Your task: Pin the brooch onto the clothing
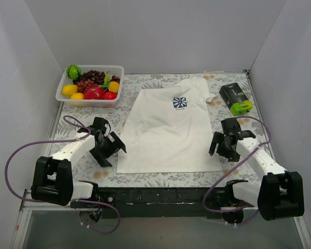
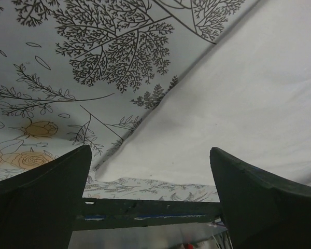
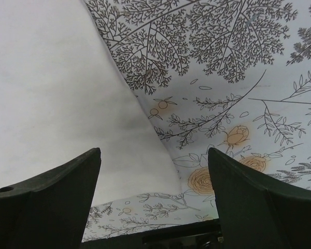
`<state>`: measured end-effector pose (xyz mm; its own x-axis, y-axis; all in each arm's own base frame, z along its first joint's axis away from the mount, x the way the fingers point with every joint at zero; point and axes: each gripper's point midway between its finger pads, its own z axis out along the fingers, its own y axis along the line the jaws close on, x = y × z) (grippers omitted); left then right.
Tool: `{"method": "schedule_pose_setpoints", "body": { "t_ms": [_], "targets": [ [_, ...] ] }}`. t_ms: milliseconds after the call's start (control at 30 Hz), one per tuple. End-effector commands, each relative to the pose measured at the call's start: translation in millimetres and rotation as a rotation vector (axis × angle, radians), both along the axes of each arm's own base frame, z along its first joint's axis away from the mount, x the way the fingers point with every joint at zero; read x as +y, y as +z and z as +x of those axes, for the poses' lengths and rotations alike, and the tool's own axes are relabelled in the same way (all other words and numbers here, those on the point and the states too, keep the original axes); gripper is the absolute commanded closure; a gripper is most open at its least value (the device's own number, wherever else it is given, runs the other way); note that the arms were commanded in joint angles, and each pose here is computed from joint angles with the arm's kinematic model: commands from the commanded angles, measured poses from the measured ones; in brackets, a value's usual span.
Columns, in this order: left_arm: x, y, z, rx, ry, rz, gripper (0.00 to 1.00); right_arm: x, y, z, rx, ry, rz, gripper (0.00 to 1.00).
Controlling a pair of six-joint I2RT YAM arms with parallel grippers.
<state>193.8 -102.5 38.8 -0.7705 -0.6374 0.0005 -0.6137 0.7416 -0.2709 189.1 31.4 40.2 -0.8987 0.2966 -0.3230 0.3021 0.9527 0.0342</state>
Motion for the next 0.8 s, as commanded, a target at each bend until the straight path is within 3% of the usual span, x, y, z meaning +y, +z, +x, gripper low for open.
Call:
{"method": "schedule_pose_setpoints", "body": {
  "t_ms": [0,167,333,700,767],
  "targets": [
    [-5.0,-7.9,-15.9,0.067,0.008,-0.041,0.02,10.8,-2.6,-11.1,0.08,-0.006,0.089,0.11],
    [-6.7,-9.7,-20.9,0.079,-0.003,-0.053,0.02,20.0,-9.5,-25.6,0.144,-0.007,0.155,0.13],
    [-10.4,-13.2,-22.3,0.089,-0.015,-0.077,0.04,26.6,-11.6,-37.5,0.157,-0.015,0.2,0.21],
    [-9.0,-30.1,-27.4,0.154,-0.036,-0.063,0.2,30.5,-21.0,-46.7,0.186,-0.051,0.229,0.24],
    [-14.5,-28.7,-26.4,0.146,-0.041,-0.097,0.29,36.6,-22.1,-46.7,0.191,-0.05,0.263,0.25]
  ]
}}
